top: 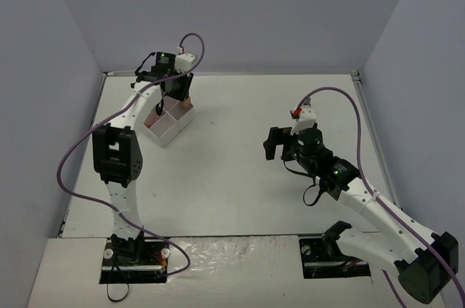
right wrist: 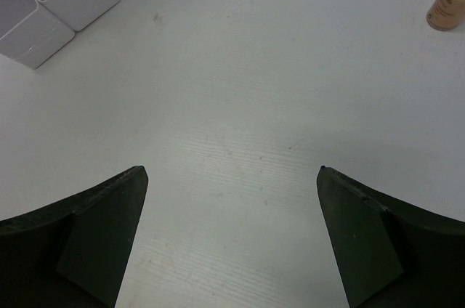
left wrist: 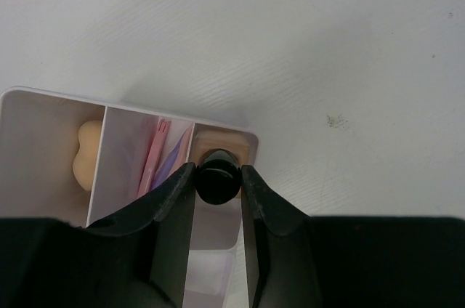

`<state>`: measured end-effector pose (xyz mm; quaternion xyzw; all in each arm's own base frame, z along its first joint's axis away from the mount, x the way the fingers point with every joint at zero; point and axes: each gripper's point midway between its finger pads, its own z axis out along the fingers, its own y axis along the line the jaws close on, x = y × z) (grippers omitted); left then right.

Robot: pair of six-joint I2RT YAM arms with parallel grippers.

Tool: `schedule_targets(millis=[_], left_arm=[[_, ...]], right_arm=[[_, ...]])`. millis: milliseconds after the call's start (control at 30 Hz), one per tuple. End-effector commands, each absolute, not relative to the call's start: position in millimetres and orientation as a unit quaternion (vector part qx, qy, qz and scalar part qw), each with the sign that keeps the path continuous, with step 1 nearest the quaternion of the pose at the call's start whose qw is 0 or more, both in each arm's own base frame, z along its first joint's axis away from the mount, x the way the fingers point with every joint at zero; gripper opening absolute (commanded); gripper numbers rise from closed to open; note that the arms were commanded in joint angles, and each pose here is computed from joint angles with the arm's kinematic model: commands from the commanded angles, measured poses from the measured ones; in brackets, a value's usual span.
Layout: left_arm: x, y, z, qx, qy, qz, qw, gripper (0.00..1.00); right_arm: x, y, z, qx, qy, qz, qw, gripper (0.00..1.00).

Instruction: Organize the makeup

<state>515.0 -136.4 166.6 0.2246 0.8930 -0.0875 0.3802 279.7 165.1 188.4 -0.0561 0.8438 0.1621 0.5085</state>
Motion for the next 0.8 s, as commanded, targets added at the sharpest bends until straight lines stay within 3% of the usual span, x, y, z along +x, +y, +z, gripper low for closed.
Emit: schedule_targets(millis=[0,700,767], left_arm=[[533,-137,201,0.237,0.861,-0.088,0.441,0.00],[546,-134,160,0.236,0.858,-0.091,0.446,0.00],[546,-134,157,0.237,0.860,-0.092,0.443,0.06]], right_arm=[[290,163,201,-0.043,0.829,0.163,0.534,1.00],[291,166,191,-0.048,0.837,0.161,0.521,1.00],[291,166,190,-0.048,0.837,0.160,0.521,1.00]])
